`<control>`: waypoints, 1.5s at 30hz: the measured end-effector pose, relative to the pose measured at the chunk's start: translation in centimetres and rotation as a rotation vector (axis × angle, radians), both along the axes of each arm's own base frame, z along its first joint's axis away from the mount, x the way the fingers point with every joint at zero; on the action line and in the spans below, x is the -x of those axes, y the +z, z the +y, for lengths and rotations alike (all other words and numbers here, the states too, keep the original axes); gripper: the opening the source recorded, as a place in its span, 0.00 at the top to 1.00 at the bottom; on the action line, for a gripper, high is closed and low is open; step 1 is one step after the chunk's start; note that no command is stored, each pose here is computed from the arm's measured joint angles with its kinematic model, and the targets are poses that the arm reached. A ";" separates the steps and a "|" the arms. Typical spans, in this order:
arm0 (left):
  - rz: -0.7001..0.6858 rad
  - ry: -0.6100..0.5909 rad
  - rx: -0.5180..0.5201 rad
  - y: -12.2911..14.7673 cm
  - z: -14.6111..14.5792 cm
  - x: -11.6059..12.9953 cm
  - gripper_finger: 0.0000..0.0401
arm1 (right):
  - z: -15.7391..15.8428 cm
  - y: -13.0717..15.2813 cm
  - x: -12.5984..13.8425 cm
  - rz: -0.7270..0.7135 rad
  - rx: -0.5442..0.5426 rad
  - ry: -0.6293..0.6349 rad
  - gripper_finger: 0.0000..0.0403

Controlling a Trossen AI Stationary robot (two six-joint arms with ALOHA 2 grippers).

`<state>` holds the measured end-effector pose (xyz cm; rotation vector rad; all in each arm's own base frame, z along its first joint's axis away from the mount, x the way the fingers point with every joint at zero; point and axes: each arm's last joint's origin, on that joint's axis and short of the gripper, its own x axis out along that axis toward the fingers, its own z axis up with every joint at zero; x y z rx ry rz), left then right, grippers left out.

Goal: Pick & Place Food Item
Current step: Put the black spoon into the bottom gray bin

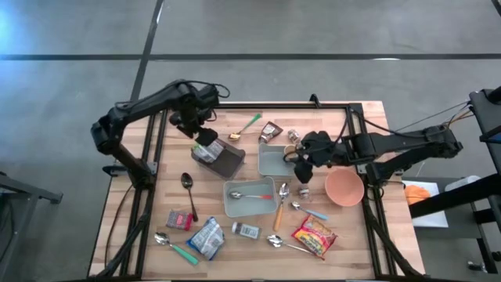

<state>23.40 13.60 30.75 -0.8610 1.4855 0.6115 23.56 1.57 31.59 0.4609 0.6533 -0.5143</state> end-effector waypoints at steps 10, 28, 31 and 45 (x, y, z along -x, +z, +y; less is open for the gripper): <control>-0.124 0.140 -0.183 2.5 -6.1 2.3 0.33 | -1.7 0.9 -0.9 -0.132 -0.017 -0.073 0.50; -0.094 0.283 -0.009 -5.5 -16.8 7.1 0.33 | -1.6 1.1 -1.2 -0.201 -0.136 -0.100 0.50; -0.071 0.289 -0.003 -6.2 -17.5 6.9 0.33 | -1.5 1.1 -1.3 -0.174 -0.083 -0.032 0.50; -0.309 -0.808 -0.195 -8.0 -18.3 3.2 0.53 | -1.5 1.0 -1.3 -0.108 -0.084 0.349 0.50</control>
